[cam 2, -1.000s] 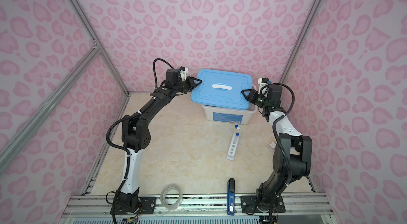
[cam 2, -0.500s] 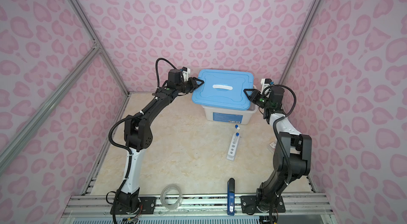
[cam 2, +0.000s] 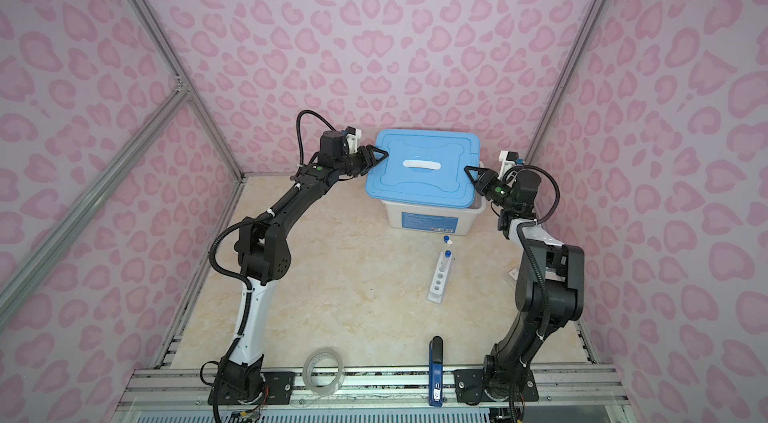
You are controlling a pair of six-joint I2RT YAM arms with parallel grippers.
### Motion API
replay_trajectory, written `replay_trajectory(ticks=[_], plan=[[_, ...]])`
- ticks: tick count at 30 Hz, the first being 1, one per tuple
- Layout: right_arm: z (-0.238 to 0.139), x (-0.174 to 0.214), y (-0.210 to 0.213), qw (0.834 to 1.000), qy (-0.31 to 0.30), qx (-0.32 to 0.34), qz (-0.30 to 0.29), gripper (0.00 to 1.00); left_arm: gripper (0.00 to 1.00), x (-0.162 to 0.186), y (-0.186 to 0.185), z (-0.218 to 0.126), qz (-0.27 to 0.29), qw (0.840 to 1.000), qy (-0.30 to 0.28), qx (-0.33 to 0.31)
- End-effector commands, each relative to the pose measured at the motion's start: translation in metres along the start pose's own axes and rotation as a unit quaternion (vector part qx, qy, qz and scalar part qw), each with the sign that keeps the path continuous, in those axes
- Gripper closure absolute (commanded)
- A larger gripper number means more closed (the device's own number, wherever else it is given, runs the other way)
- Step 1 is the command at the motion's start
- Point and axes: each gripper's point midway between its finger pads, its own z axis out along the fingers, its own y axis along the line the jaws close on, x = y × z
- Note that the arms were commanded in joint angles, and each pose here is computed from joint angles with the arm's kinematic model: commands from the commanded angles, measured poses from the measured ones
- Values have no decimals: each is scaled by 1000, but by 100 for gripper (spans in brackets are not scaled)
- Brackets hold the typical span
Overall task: Organize the chemistry lab equipment
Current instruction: 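Lower the blue lid onto the white bin's rim with both grippers, then press the blue lid down onto the bin with both grippers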
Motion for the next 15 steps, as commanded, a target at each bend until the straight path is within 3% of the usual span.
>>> replay_trajectory(ticks=[1, 15], plan=[[0, -10, 16, 999, -22, -46, -9, 77, 37, -9, -17, -3, 26, 999, -13, 25], [-7, -17, 13, 999, -27, -44, 3, 77, 27, -15, -24, -8, 38, 999, -22, 23]])
